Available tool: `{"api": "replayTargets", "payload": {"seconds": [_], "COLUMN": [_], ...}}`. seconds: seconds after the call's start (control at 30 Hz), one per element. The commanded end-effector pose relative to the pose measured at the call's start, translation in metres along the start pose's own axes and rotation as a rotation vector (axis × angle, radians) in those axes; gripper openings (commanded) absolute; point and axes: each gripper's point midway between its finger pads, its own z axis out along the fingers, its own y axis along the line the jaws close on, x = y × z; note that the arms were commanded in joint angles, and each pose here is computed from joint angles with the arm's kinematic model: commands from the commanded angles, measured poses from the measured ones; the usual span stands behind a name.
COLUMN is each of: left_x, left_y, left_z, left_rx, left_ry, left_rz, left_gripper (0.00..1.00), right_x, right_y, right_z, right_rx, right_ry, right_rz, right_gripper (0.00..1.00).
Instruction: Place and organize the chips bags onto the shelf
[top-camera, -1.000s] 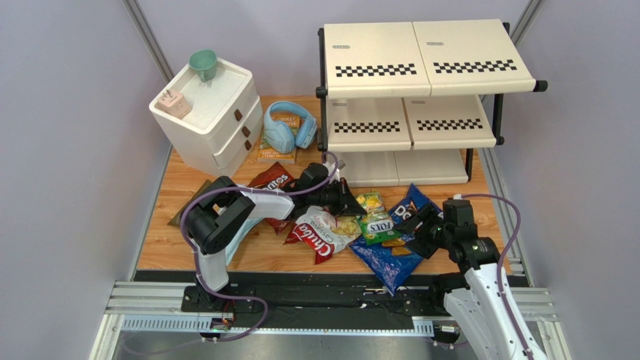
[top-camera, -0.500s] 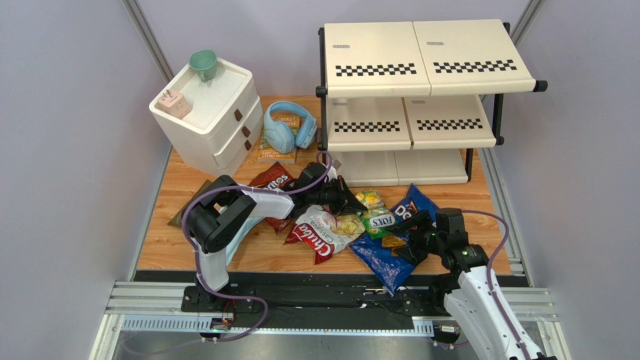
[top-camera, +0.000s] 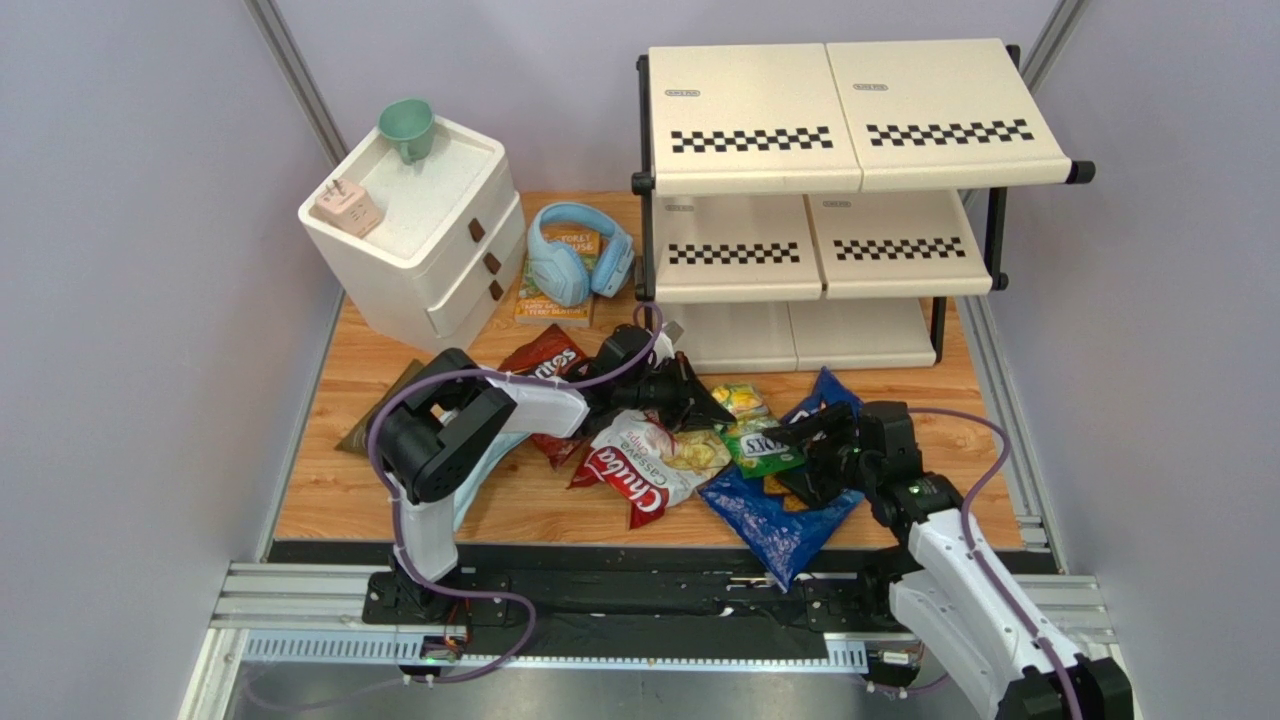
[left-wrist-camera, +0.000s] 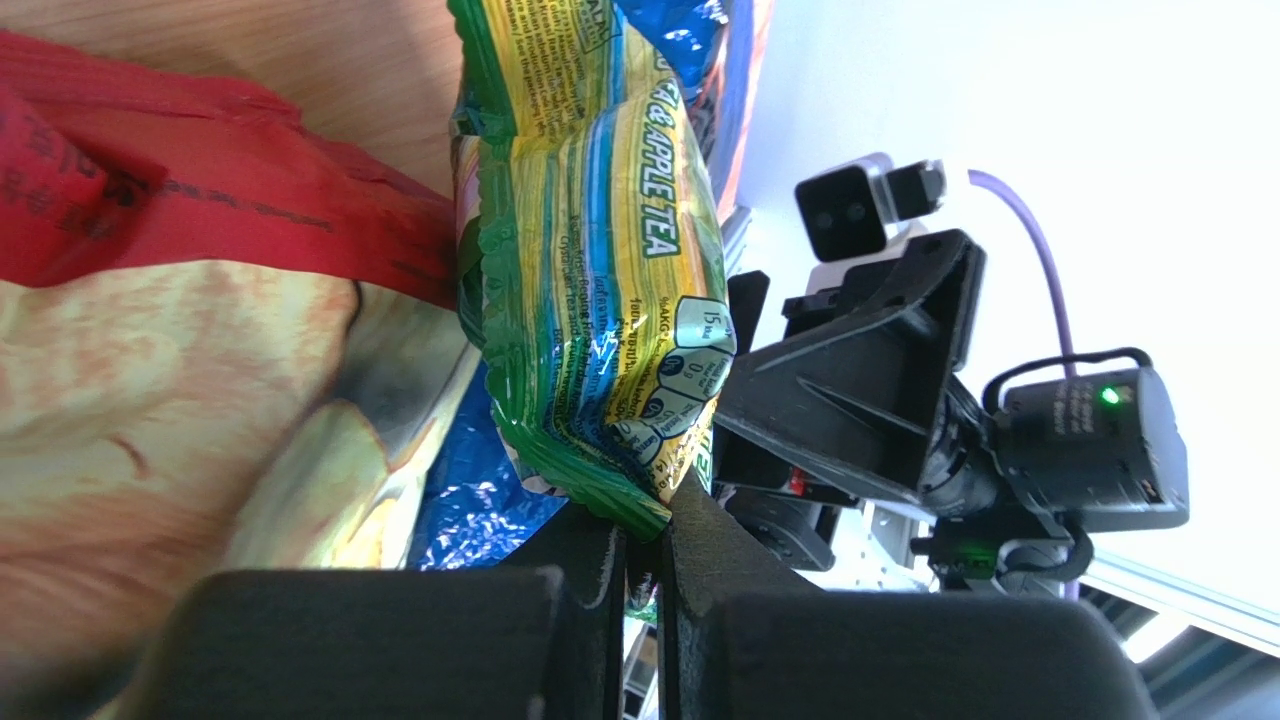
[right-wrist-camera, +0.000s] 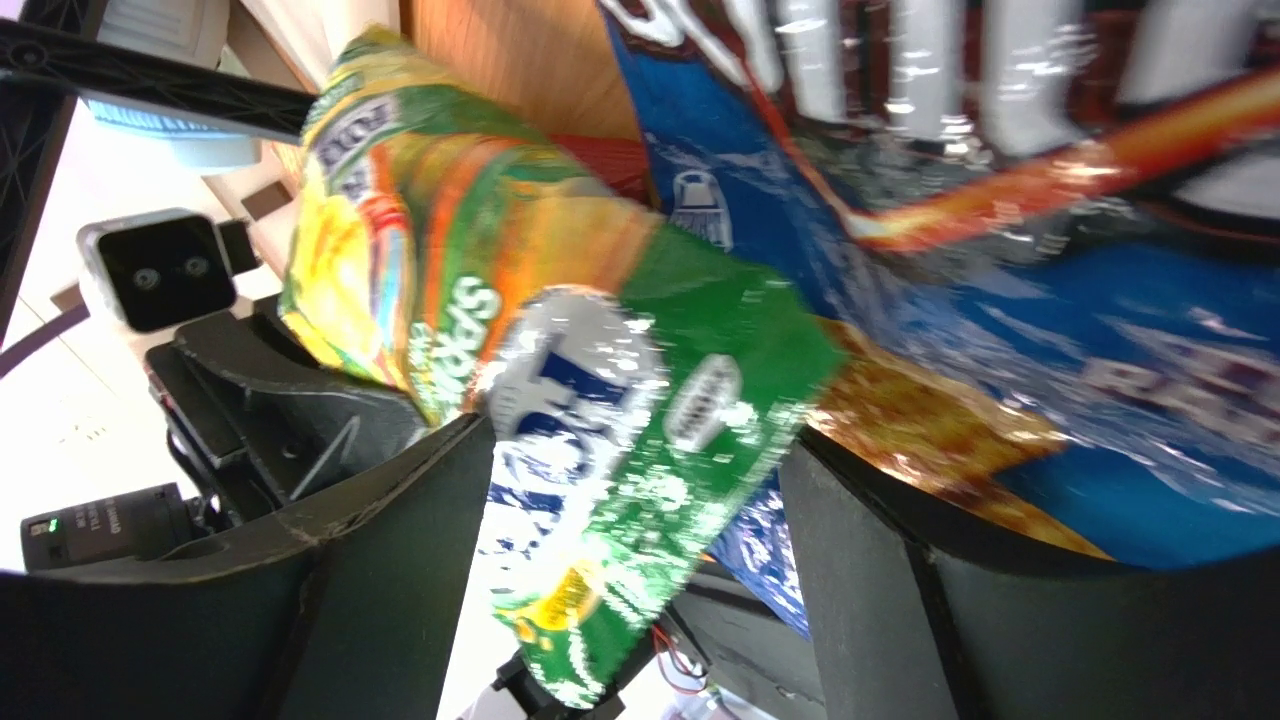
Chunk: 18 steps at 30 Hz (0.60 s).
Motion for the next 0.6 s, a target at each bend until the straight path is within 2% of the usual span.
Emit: {"api": "replayTargets", "payload": {"seconds": [0.0, 0.4, 0.5, 0.57], "left_x": [0.007, 0.015, 0.019, 0.021], "left_y": [-0.023, -0.021, -0.028, -0.035], "left_z": [0.002, 0.004, 0.004, 0.004], "left_rx": [0.083, 0.098, 0.113, 0.126], "left_ry": [0.053, 0.1, 0.115, 0.123], "left_rz": [0.043, 0.013, 0.012, 0.015], "left_gripper": [0.0, 0.0, 0.0, 0.0], "right_x": [0.0, 0.005, 0.004, 0.002], "right_y": [0.029, 0.026, 0.017, 0.013], "right_z": [0.005, 0.011, 0.016, 0.018], "right_rx": [-0.107, -0.12, -0.1, -0.088], "right_ry": [-0.025, -0.059, -0.067, -0.073], "right_rz": [0.029, 0.076, 0.077, 0.077], "right_gripper": [0.76, 0.75, 0.73, 0.68]}}
